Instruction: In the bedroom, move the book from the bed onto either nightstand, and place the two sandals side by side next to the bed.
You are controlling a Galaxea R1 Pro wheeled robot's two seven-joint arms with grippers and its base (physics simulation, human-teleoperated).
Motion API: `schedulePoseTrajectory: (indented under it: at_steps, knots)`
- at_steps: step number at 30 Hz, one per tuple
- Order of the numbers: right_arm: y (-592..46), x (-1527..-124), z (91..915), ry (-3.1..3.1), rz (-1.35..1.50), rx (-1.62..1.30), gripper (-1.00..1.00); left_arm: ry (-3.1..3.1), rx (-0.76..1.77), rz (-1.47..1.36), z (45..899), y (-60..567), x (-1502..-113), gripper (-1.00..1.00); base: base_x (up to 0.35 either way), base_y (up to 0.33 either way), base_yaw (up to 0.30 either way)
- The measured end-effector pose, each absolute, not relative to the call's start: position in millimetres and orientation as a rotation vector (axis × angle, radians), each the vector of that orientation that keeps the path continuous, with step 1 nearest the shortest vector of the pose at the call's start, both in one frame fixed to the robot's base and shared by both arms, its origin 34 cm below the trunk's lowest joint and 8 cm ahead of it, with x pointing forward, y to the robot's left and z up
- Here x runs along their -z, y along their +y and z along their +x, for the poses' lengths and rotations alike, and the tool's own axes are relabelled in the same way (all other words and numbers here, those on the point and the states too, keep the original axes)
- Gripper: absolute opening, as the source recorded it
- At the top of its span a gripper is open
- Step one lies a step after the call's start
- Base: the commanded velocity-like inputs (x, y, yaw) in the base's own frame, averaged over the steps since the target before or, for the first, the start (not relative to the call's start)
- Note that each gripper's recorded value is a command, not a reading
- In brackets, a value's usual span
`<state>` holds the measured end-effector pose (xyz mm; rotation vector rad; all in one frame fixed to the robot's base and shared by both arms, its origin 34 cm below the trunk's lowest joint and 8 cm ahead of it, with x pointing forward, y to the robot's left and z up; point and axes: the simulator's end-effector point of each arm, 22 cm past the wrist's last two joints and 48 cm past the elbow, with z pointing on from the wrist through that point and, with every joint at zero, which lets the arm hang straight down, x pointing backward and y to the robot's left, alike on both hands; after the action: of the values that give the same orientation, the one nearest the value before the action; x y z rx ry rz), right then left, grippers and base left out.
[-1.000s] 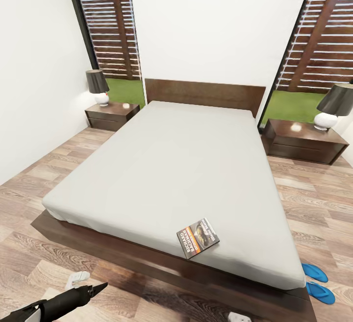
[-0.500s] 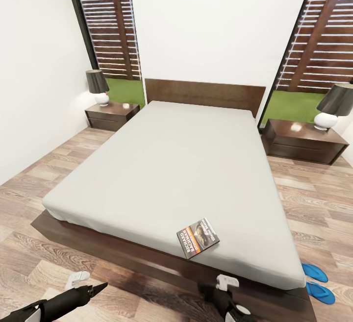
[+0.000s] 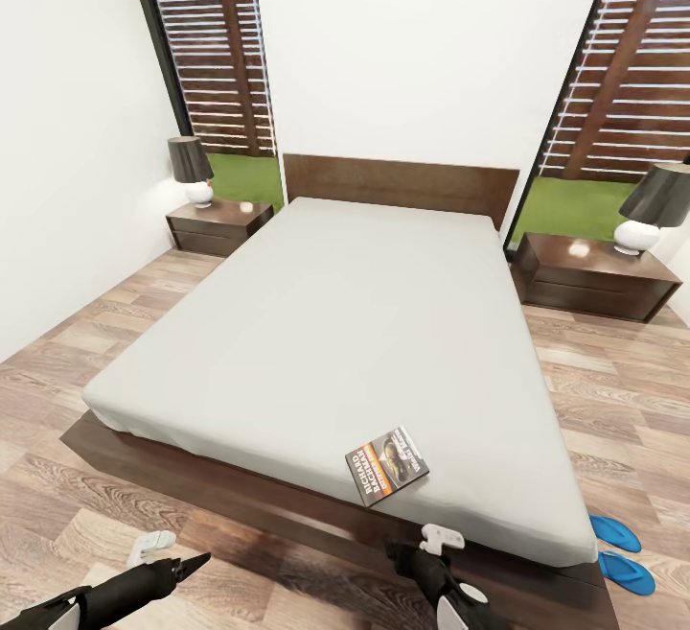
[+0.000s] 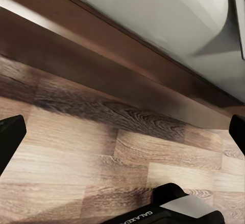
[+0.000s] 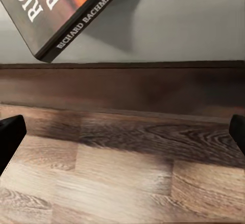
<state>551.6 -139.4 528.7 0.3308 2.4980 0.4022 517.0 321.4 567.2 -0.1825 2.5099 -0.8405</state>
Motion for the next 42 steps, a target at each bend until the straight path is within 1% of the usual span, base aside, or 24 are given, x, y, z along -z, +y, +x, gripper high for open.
schedulePoseTrajectory:
  at_steps: [2,3,5,12,18,19,24,26,29,33,42]
  knots:
    - [-140,-528,551,2.495,0.402,-0.418,1.00,2.510,0.841,-0.182,517,321,-567,1.00,0.000,0.000,0.000]
    - [-139,-530,553,2.473,0.507,-0.466,1.00,2.510,0.841,-0.182,517,321,-567,1.00,0.000,0.000,0.000]
    - [-127,-538,558,2.427,0.561,-0.575,1.00,2.510,0.841,-0.183,517,321,-567,1.00,0.000,0.000,0.000]
    - [-92,-573,574,2.255,0.642,-0.894,1.00,2.510,0.841,-0.183,517,321,-567,1.00,0.000,0.000,0.000]
    - [-76,-578,566,2.262,0.705,-1.035,1.00,2.510,0.841,-0.182,517,321,-567,1.00,0.000,0.000,0.000]
    - [-51,-600,561,2.213,0.685,-1.242,1.00,2.510,0.840,-0.183,517,321,-567,1.00,0.000,0.000,0.000]
    - [-36,-620,559,2.151,0.688,-1.400,1.00,2.510,0.840,-0.183,517,321,-567,1.00,0.000,0.000,0.000]
    - [-35,-623,560,2.136,0.716,-1.429,1.00,2.510,0.841,-0.183,517,321,-567,1.00,0.000,0.000,0.000]
    - [-40,-635,570,2.040,0.847,-1.499,1.00,2.510,0.841,-0.183,517,321,-567,1.00,0.000,0.000,0.000]
    - [-61,-663,596,1.782,1.038,-1.587,1.00,2.510,0.841,-0.183,517,321,-567,1.00,0.000,0.000,0.000]
    - [-75,-667,605,1.693,1.119,-1.581,1.00,2.510,0.841,-0.183,517,321,-567,1.00,0.000,0.000,0.000]
